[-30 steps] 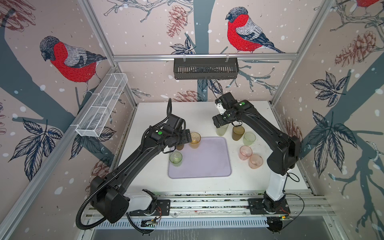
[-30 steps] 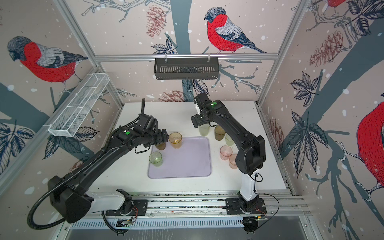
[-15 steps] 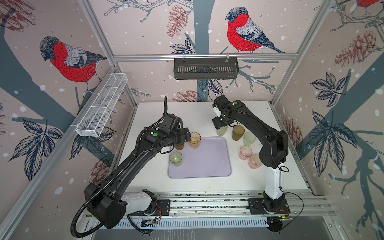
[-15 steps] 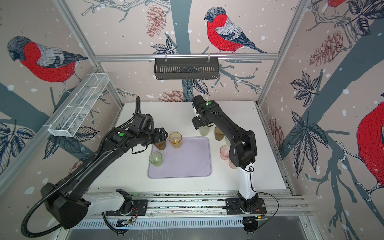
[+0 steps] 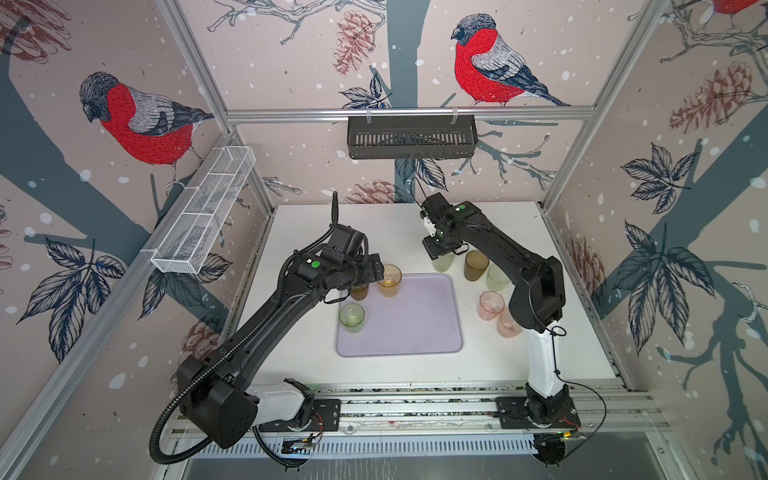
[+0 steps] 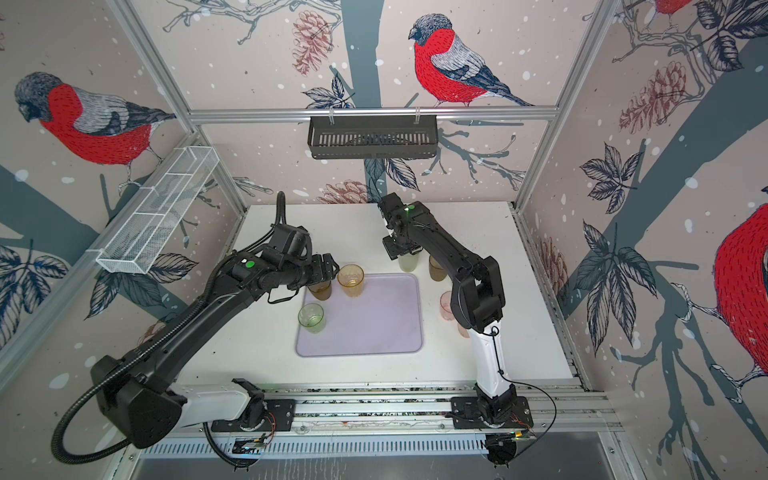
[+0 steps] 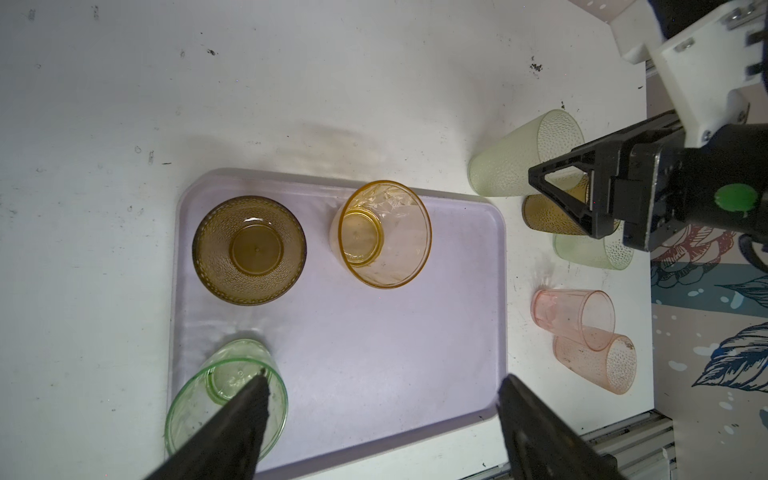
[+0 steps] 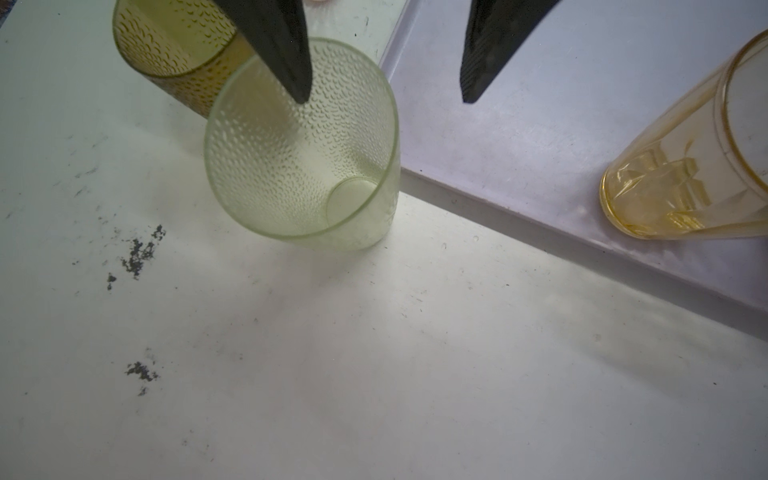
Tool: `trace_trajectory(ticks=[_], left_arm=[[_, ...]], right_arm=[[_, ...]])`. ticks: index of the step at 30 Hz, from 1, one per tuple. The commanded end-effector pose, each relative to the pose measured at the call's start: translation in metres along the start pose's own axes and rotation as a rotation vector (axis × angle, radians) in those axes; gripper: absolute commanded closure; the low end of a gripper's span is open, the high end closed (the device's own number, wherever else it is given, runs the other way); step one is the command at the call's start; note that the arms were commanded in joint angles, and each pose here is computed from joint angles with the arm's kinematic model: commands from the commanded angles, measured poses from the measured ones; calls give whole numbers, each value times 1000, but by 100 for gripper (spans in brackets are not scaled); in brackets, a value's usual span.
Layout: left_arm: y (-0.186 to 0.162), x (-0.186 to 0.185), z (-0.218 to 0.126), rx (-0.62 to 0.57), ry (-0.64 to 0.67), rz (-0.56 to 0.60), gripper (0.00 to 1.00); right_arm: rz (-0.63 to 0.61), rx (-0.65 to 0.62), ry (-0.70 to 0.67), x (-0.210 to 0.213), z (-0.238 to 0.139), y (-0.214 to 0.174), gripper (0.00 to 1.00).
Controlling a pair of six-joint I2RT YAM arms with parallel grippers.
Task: Place the glasses into the tray
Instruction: 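Raise the left gripper while the right reaches toward the pale green glass, then close the right gripper on the pale green textured glass rim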
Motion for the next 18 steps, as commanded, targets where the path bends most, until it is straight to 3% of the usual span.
trace_trajectory(ticks=[1, 18], left_arm=[[9, -9, 0, -24, -30, 4, 14], [13, -15, 0, -26, -40, -22, 14]], right_arm=[[-9, 24, -7, -1, 0, -5, 43], [-15, 22, 21, 5, 13, -4, 56]])
Point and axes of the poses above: each gripper's point midway between its finger pads, its own z axis out along the fingers, its own x axis along the line the jaws close on, y = z × x, the point moved 1 cm from there along -z, back along the fingers, and after that the axes turned 13 degrees about -z, right-handed, at the moved point
